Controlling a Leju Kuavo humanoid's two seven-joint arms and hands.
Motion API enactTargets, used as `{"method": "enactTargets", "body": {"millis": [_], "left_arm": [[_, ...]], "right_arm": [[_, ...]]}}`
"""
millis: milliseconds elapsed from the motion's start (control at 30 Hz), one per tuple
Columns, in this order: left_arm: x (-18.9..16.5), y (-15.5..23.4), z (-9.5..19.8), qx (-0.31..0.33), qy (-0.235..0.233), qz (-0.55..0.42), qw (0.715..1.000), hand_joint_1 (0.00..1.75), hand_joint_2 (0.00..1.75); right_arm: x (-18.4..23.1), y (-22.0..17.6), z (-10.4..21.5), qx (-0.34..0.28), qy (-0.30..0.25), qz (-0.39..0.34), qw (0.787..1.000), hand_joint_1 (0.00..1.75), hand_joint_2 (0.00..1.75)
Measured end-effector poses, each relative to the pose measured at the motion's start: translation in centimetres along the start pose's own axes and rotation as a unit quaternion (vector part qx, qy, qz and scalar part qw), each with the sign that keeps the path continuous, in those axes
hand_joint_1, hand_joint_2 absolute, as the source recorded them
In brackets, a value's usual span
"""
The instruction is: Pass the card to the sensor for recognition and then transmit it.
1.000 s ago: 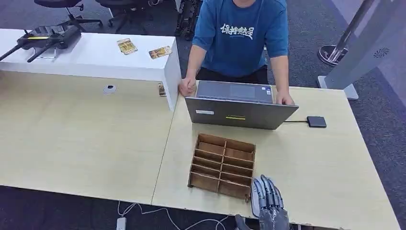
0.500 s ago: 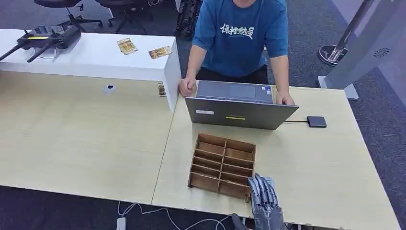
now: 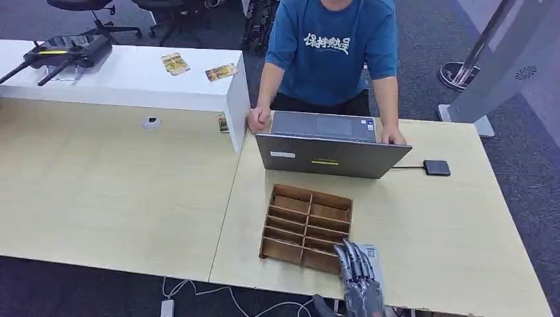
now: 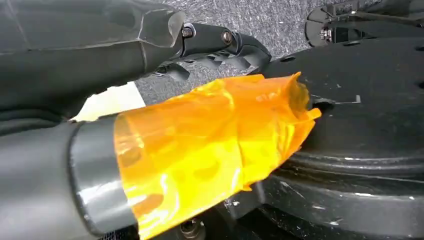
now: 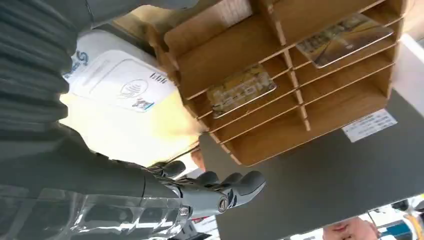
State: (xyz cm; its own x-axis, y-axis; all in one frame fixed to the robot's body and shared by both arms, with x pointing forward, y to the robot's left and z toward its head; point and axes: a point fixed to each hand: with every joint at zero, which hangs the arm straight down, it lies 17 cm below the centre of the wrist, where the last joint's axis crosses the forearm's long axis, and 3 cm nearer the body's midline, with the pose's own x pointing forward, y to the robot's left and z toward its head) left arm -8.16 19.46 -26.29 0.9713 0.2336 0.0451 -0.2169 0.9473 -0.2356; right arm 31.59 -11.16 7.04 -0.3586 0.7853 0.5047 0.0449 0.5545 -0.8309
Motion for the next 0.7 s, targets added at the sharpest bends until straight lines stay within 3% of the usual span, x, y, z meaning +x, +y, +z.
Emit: {"method": "enactTargets", "body": {"millis": [233,700], "left_arm": [[0.0,0.5,0.2,-0.006,0.003,-0.016,1.0,0.0,0.0],[0.0,0.9,0.2,-0.006,0.005,-0.025,1.0,0.0,0.0]], "right_arm": [[3.5,0.0,-3.0,-0.009,-0.069,0.035,0.997,0.0,1.75],[4.8,-0.1,-3.7,-0.017,-0.093,0.064,0.993,0.0,1.75]]}}
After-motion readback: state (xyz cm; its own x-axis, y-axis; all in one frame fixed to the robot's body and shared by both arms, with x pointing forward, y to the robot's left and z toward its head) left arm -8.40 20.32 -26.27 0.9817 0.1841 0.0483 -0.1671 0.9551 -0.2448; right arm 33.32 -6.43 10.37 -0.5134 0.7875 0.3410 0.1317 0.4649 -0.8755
